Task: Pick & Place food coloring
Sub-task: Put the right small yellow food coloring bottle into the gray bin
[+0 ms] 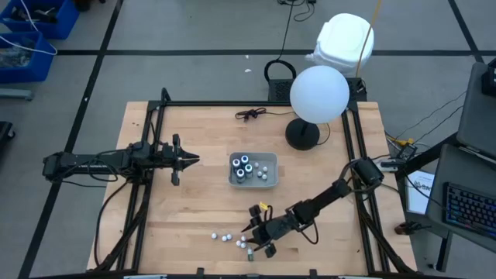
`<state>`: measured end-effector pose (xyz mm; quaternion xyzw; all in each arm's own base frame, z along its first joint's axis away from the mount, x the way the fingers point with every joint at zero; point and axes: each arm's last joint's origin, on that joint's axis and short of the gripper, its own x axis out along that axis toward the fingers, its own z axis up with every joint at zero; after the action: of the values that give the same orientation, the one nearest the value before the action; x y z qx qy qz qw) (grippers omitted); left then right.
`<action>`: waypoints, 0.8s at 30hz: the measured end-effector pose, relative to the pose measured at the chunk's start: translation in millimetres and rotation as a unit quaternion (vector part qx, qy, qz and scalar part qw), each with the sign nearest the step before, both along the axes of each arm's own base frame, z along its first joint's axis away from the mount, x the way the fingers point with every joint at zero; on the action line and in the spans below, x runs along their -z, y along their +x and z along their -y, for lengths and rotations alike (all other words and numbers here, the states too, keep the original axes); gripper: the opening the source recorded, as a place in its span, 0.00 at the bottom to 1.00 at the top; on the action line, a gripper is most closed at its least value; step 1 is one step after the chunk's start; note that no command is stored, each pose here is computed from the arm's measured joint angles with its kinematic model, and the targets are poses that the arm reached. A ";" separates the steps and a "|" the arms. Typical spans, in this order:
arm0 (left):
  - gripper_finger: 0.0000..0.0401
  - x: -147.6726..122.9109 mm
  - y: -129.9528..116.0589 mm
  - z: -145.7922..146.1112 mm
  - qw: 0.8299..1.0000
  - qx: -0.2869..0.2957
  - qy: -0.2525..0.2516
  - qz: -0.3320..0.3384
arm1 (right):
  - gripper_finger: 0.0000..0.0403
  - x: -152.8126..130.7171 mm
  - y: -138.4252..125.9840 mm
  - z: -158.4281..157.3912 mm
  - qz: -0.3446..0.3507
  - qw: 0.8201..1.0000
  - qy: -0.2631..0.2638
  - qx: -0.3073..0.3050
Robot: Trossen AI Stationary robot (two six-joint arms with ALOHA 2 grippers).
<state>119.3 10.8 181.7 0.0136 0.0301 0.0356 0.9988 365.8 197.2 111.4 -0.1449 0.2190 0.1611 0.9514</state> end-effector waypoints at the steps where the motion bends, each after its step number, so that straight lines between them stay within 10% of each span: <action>1: 0.13 0.0 0.0 0.0 1.000 0.000 0.000 0.000 | 0.39 -0.1 0.7 1.2 0.000 1.000 0.000 0.002; 24: 0.13 -0.1 0.0 0.0 1.000 0.000 -0.001 0.000 | 0.39 -0.5 4.4 6.7 -0.003 0.999 0.009 -0.041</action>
<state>119.4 10.8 181.7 0.0128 0.0297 0.0357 0.9988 370.2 190.4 111.9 -0.1451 0.2145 0.2026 0.9444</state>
